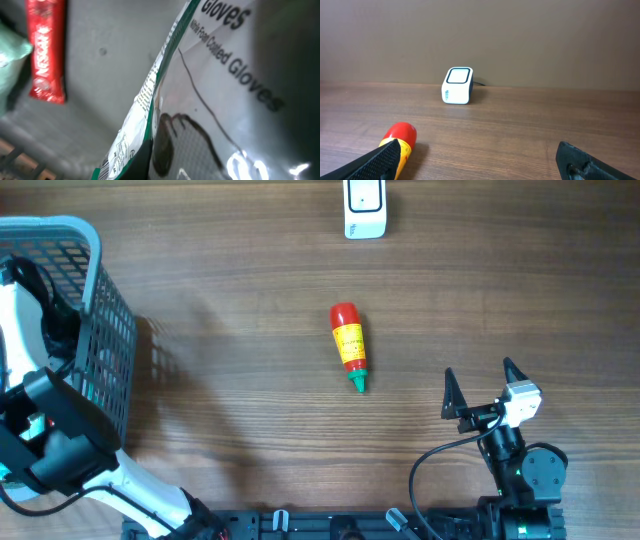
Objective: Scan the item barcode
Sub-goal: 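Move left gripper back into basket and grasp green 3M gloves pack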
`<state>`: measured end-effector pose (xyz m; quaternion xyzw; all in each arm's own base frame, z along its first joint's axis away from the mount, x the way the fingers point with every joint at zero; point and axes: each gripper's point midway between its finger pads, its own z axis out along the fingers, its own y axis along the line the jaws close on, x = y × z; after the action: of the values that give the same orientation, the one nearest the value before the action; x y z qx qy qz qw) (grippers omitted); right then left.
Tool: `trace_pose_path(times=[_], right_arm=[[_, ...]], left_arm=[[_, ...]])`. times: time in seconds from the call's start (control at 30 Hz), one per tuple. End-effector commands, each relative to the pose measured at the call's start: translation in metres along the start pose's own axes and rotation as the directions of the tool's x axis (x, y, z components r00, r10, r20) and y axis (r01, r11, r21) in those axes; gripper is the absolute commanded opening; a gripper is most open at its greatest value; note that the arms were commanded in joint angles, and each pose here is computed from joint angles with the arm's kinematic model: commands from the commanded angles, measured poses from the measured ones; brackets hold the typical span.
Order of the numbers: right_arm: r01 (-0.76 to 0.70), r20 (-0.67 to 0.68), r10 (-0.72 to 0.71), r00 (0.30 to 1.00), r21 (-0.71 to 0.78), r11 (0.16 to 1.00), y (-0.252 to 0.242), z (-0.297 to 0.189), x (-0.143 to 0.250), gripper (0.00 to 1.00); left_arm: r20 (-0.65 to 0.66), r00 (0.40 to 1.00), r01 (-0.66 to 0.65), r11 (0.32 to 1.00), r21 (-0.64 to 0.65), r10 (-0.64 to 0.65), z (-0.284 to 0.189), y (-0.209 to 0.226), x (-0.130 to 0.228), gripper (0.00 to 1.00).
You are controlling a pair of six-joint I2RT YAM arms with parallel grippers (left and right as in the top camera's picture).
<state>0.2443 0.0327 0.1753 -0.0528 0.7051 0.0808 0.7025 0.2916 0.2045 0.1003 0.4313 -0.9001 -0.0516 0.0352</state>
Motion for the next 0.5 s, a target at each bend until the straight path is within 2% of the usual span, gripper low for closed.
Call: trace_pose_path(times=[0.0, 0.07, 0.17, 0.23, 0.37, 0.47], right_arm=[[0.014, 0.012, -0.014, 1.000, 0.007, 1.000, -0.001, 0.000, -0.003, 1.00], [0.014, 0.013, -0.014, 1.000, 0.007, 1.000, -0.001, 0.000, -0.003, 1.00], [0.014, 0.012, -0.014, 1.000, 0.007, 1.000, -0.001, 0.000, -0.003, 1.00], [0.014, 0.012, -0.014, 1.000, 0.007, 1.000, -0.001, 0.000, -0.003, 1.00], [0.014, 0.012, -0.014, 1.000, 0.007, 1.000, -0.001, 0.000, -0.003, 1.00], [0.014, 0.013, -0.014, 1.000, 0.007, 1.000, -0.001, 0.000, -0.003, 1.00]], left_arm=[[0.223, 0.972, 0.083, 0.997, -0.004, -0.080, -0.079, 0.018, -0.019, 0.04], [0.336, 0.921, 0.189, 0.980, 0.053, -0.196, -0.128, 0.029, -0.019, 0.04], [0.434, 0.839, 0.280, 0.944, 0.173, -0.328, -0.177, 0.038, -0.011, 0.04], [0.496, 0.754, 0.328, 0.901, 0.285, -0.431, -0.214, 0.047, 0.002, 0.04], [0.538, 0.623, 0.347, 0.817, 0.461, -0.568, -0.266, 0.060, 0.032, 0.04], [0.555, 0.583, 0.246, 0.780, 0.576, -0.594, -0.301, 0.052, 0.057, 0.04]])
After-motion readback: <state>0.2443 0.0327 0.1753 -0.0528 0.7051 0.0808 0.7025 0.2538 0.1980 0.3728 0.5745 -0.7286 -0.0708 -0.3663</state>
